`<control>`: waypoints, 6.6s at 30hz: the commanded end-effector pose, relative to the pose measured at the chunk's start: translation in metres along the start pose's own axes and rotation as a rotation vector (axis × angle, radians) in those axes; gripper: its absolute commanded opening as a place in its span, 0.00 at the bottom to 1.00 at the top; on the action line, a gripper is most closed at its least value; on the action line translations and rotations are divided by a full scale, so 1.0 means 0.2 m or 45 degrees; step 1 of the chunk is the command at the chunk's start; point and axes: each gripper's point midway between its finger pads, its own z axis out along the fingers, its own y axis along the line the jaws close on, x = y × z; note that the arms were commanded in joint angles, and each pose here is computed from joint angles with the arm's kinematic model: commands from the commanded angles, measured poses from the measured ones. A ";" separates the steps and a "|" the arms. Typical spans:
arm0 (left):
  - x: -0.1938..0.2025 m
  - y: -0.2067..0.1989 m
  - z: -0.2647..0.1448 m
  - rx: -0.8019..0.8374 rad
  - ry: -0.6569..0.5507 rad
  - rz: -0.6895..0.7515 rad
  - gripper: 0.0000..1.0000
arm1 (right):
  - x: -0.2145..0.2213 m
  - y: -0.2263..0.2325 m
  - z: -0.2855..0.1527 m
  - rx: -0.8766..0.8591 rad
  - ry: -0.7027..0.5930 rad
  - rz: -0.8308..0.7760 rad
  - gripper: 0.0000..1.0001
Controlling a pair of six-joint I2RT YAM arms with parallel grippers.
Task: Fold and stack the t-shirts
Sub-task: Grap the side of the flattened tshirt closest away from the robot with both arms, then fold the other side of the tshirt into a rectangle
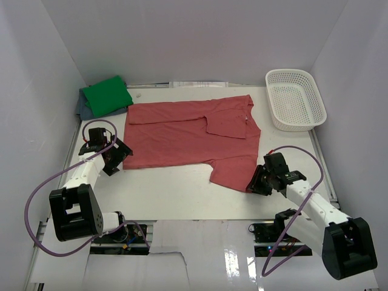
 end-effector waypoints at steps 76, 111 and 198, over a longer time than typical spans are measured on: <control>-0.12 -0.09 -0.03 0.013 0.035 -0.016 0.00 | -0.43 0.36 -0.46 -0.136 -0.172 -0.279 0.08; -0.35 -0.30 0.05 0.100 -0.004 -0.063 0.00 | -1.21 0.84 -0.73 -0.242 -0.459 -0.401 0.08; -0.85 -0.66 0.52 0.120 -0.023 -0.054 0.00 | -2.07 1.08 -0.01 -0.572 -0.524 -0.465 0.08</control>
